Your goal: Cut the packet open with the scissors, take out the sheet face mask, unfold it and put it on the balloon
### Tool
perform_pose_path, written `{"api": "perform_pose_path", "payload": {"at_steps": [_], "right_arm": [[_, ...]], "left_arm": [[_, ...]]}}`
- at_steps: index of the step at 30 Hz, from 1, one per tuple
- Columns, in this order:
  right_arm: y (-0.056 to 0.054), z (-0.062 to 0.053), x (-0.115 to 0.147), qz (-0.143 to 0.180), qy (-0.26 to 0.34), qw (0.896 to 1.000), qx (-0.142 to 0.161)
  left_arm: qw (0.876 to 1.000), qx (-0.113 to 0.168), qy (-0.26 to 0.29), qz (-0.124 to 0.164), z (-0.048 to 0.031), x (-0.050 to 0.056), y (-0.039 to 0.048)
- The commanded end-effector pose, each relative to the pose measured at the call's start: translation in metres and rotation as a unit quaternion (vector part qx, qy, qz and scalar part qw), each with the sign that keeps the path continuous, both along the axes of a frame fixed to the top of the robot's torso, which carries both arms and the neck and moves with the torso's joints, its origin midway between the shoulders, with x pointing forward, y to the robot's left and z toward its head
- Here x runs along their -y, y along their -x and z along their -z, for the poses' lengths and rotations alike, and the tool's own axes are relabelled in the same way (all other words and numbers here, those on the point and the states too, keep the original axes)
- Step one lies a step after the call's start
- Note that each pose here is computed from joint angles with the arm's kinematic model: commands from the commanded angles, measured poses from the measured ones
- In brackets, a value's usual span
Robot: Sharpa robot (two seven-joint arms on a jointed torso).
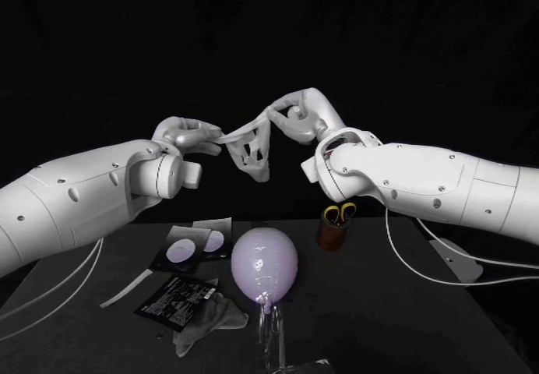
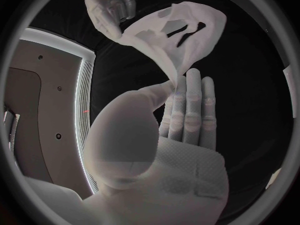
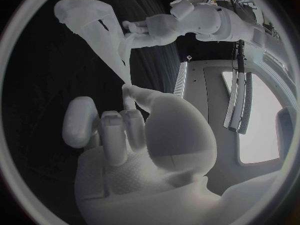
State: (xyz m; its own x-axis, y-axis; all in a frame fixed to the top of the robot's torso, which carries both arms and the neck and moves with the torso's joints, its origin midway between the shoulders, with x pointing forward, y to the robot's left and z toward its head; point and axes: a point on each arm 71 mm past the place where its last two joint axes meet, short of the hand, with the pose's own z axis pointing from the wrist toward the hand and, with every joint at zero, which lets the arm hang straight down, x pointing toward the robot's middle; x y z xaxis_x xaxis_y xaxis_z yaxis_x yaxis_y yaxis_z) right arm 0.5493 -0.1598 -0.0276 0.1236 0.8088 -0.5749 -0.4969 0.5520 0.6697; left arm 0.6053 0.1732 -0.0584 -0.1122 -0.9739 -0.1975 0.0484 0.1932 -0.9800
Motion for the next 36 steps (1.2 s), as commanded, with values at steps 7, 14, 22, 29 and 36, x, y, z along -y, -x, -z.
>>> {"api": "perform_pose_path", "payload": {"at_steps": [7, 14, 22, 29, 36], "right_arm": [[-0.001, -0.022, -0.002, -0.013, 0.019, 0.999, 0.029], [-0.01, -0.018, -0.003, -0.012, 0.045, 0.999, 0.01], [-0.013, -0.003, -0.003, -0.01, 0.063, 0.998, -0.01], [-0.015, 0.016, 0.0, -0.002, 0.066, 0.997, -0.027], [-0.016, 0.035, 0.003, 0.01, 0.062, 0.997, -0.043]], "left_arm": [[1.0, -0.012, -0.004, 0.008, 0.0129, 0.001, -0.0001], [1.0, -0.014, 0.007, 0.015, 0.0145, 0.003, 0.0023], [1.0, -0.015, 0.015, 0.016, 0.0137, 0.002, 0.0039], [0.999, -0.011, 0.026, 0.025, 0.0076, 0.003, 0.0092], [0.999, -0.003, 0.033, 0.032, -0.0054, 0.004, 0.0136]]}}
